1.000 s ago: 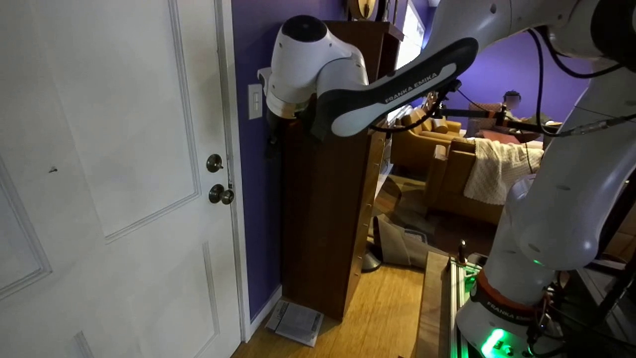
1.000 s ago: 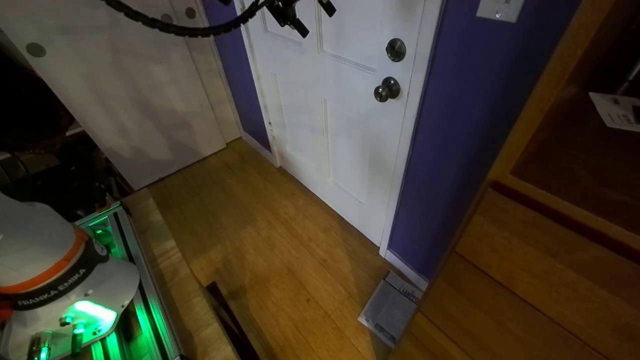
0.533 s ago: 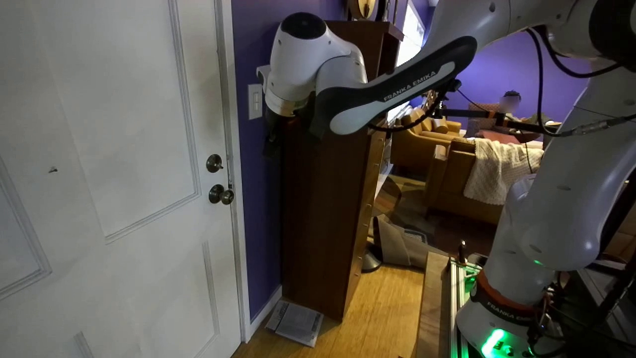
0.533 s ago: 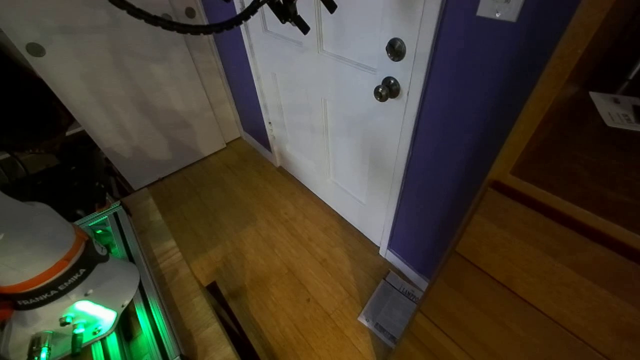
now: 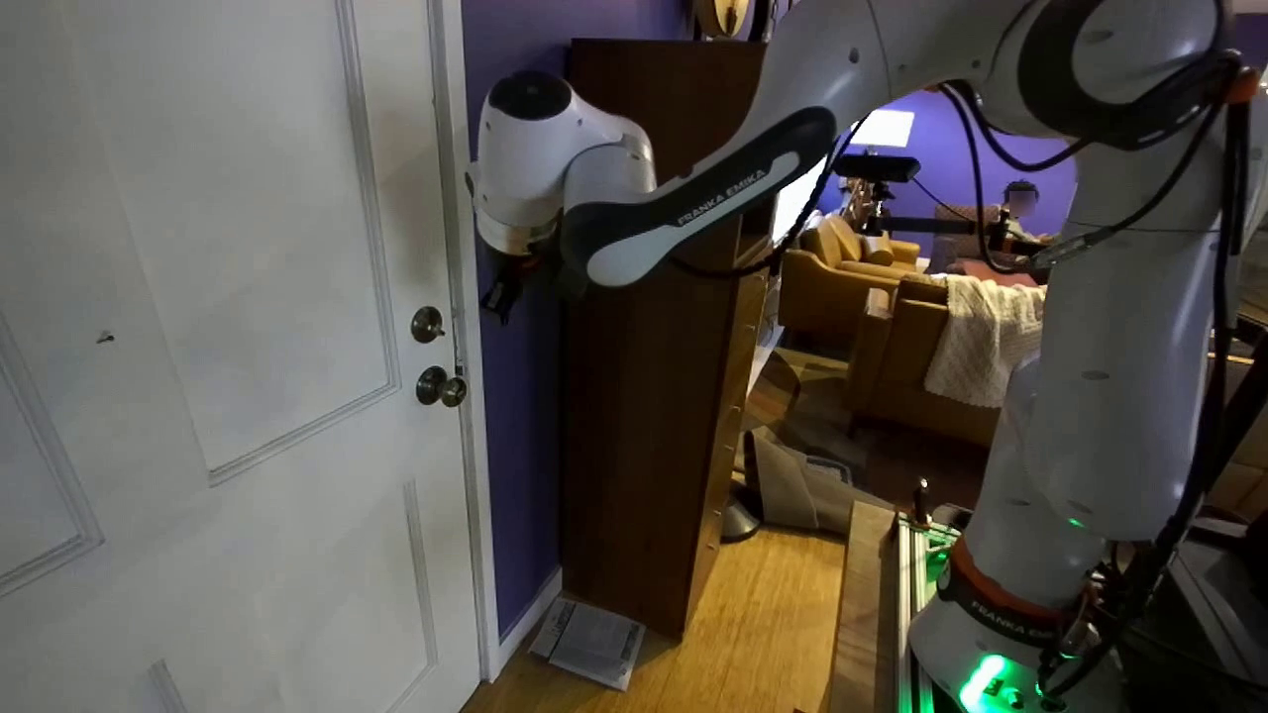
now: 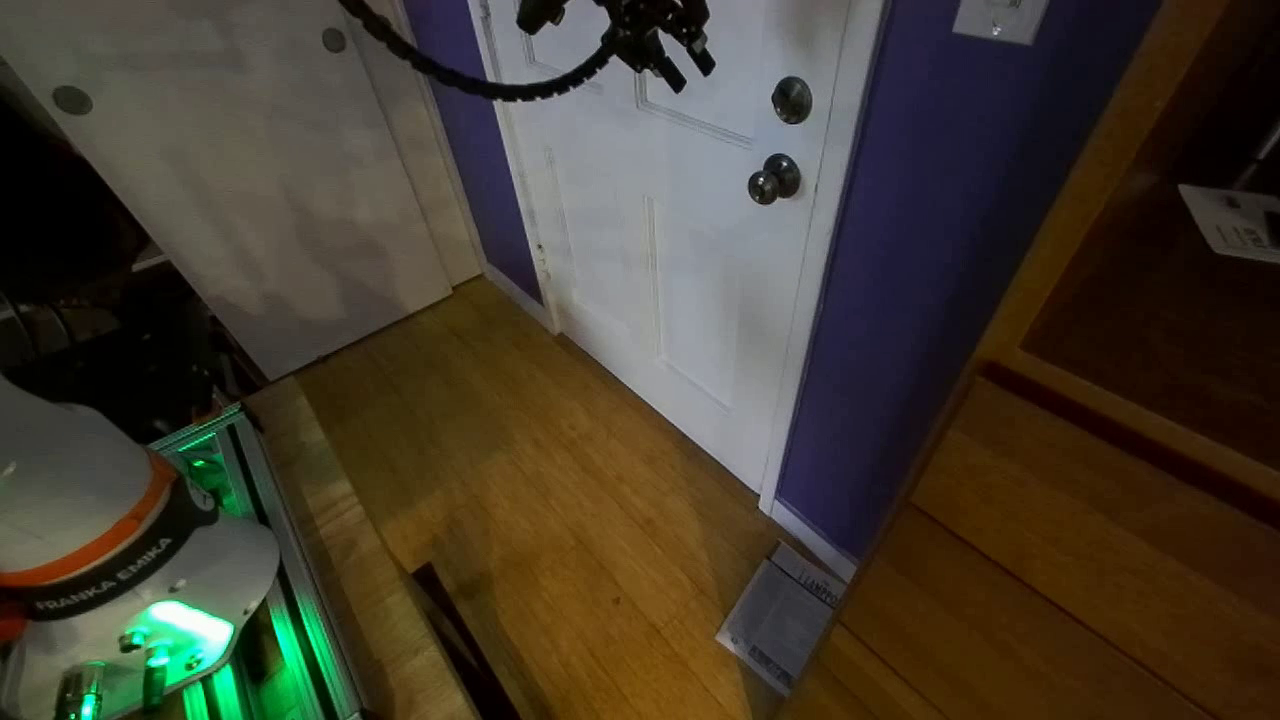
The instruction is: Lock the door
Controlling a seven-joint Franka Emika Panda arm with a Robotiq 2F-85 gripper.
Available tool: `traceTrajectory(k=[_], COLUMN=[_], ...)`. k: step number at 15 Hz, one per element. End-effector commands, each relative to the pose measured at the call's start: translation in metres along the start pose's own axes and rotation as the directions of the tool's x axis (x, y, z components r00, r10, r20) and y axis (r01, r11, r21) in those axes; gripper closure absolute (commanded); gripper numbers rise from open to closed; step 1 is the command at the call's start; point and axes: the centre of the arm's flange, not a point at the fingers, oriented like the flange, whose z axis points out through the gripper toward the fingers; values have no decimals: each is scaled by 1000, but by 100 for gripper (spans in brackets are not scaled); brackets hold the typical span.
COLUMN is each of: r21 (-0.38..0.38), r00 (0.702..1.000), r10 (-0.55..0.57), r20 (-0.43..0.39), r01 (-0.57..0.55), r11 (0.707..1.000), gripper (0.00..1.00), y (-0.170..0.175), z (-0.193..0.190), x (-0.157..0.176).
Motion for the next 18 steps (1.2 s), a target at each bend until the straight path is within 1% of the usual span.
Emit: traceTrajectory(k=[1,2,3,4,8,13,18], r21=[-6,-11,-9,-16,-36,-62,-82], r00=[1000,1000,1000,1000,999,996,995], r10=[5,9,10,11,13,12,10], r20=[-12,-14,-16,-24,-41,-83,-99], r01=[-5,-9,-10,-11,-14,-17,-18], r11=[1000,1000,1000,1000,999,998,996], gripper=[81,89,96,99,100,100,100], y=[-19,-23,-27,-30,-39,-40,-40], z=[36,44,50,55,72,87,104], x=[42,50,56,60,77,91,100])
